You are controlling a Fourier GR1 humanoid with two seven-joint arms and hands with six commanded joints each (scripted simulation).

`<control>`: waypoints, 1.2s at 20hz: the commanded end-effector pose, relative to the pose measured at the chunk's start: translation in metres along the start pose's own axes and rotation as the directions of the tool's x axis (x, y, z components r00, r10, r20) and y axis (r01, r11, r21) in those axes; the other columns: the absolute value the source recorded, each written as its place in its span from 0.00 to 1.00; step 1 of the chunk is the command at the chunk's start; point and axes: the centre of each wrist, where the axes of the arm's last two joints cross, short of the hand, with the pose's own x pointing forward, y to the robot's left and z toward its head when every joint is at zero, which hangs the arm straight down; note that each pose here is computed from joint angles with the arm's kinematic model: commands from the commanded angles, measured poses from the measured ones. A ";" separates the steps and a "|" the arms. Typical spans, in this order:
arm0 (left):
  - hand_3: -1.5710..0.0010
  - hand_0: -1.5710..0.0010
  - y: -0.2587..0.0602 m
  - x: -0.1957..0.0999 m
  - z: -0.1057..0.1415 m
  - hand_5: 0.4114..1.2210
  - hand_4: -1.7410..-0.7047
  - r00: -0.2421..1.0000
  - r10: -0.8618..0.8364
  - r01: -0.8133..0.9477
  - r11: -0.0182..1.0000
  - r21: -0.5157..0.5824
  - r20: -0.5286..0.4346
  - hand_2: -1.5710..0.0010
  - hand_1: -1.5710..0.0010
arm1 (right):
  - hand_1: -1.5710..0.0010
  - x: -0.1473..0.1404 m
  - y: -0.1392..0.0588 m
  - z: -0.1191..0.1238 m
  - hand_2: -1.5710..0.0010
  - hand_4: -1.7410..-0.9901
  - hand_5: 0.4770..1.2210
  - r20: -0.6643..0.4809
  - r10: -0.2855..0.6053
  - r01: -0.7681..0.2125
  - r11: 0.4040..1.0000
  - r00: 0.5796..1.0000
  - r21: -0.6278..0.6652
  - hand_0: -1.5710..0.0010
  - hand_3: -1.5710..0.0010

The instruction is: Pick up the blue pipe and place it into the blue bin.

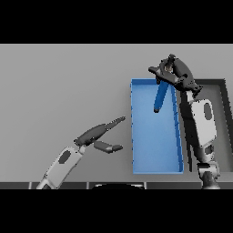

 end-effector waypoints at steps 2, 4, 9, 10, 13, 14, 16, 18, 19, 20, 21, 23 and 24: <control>1.00 1.00 -0.004 0.001 -0.004 0.07 0.82 1.000 0.004 -0.004 1.000 -0.006 0.007 1.00 1.00 | 0.00 -0.025 -0.004 0.004 0.00 0.00 0.86 -0.095 -0.024 0.020 0.999 0.995 -0.043 0.00 0.00; 1.00 1.00 -0.001 0.001 -0.003 0.06 0.83 1.000 -0.010 0.010 1.000 0.003 0.009 1.00 1.00 | 0.00 -0.048 -0.008 0.009 0.00 0.00 0.87 -0.179 -0.029 0.017 0.998 0.984 -0.067 0.00 0.00; 1.00 1.00 -0.003 0.003 -0.004 0.06 0.83 1.000 0.004 -0.004 1.000 0.002 0.008 1.00 1.00 | 0.00 -0.098 -0.015 0.016 0.00 0.19 0.85 -0.375 -0.020 -0.013 0.996 0.927 -0.085 0.00 0.15; 1.00 1.00 -0.003 0.005 -0.006 0.05 0.83 1.000 0.002 -0.002 1.000 0.004 -0.004 1.00 1.00 | 0.07 -0.105 -0.014 0.015 0.11 0.26 0.88 -0.419 -0.044 -0.005 0.993 0.907 -0.115 0.00 0.29; 1.00 1.00 -0.002 0.004 -0.005 0.05 0.83 1.000 0.009 -0.009 1.000 0.007 -0.002 1.00 1.00 | 0.52 -0.115 -0.011 0.012 0.55 0.46 0.94 -0.499 -0.080 0.010 0.990 0.863 -0.141 0.47 0.63; 1.00 1.00 -0.002 0.003 -0.003 0.05 0.82 1.000 0.008 -0.008 1.000 0.003 -0.002 1.00 1.00 | 0.62 -0.121 -0.009 0.011 0.64 0.54 0.91 -0.536 -0.088 0.015 0.990 0.840 -0.139 0.57 0.71; 1.00 1.00 -0.004 0.005 -0.004 0.05 0.82 1.000 0.010 -0.010 1.000 0.003 -0.004 1.00 1.00 | 0.76 -0.122 -0.010 0.011 0.77 0.66 0.81 -0.597 -0.025 -0.040 0.995 0.802 -0.095 0.73 0.81; 1.00 1.00 -0.004 0.003 -0.004 0.05 0.82 1.000 0.006 -0.006 1.000 0.006 -0.012 1.00 1.00 | 0.84 -0.126 -0.008 0.013 0.85 0.75 0.67 -0.629 0.076 -0.125 0.991 0.774 -0.035 0.83 0.88; 1.00 1.00 -0.004 0.003 -0.004 0.05 0.82 1.000 0.008 -0.008 1.000 0.005 -0.008 1.00 1.00 | 0.88 -0.127 -0.006 0.013 0.88 0.77 0.60 -0.634 0.121 -0.164 0.986 0.763 -0.009 0.86 0.90; 1.00 1.00 -0.004 0.004 -0.004 0.05 0.82 1.000 0.008 -0.008 1.000 0.005 -0.002 1.00 1.00 | 0.90 -0.128 -0.005 0.013 0.90 0.79 0.55 -0.637 0.152 -0.190 0.982 0.755 0.008 0.89 0.92; 1.00 1.00 -0.003 0.004 -0.003 0.05 0.81 1.000 0.009 -0.009 1.000 0.006 0.003 1.00 1.00 | 0.92 -0.130 -0.003 0.013 0.92 0.81 0.51 -0.640 0.184 -0.215 0.976 0.746 0.030 0.91 0.94; 1.00 1.00 -0.003 0.003 -0.005 0.05 0.81 1.000 0.010 -0.010 1.000 0.008 -0.009 1.00 1.00 | 0.95 -0.134 -0.005 0.013 0.95 0.82 0.43 -0.636 0.247 -0.279 0.959 0.731 0.052 0.94 0.96; 1.00 1.00 -0.003 0.005 -0.005 0.05 0.81 1.000 0.013 -0.013 1.000 0.003 0.002 1.00 1.00 | 0.96 -0.137 -0.004 0.012 0.96 0.82 0.39 -0.636 0.245 -0.284 0.958 0.731 0.043 0.95 0.97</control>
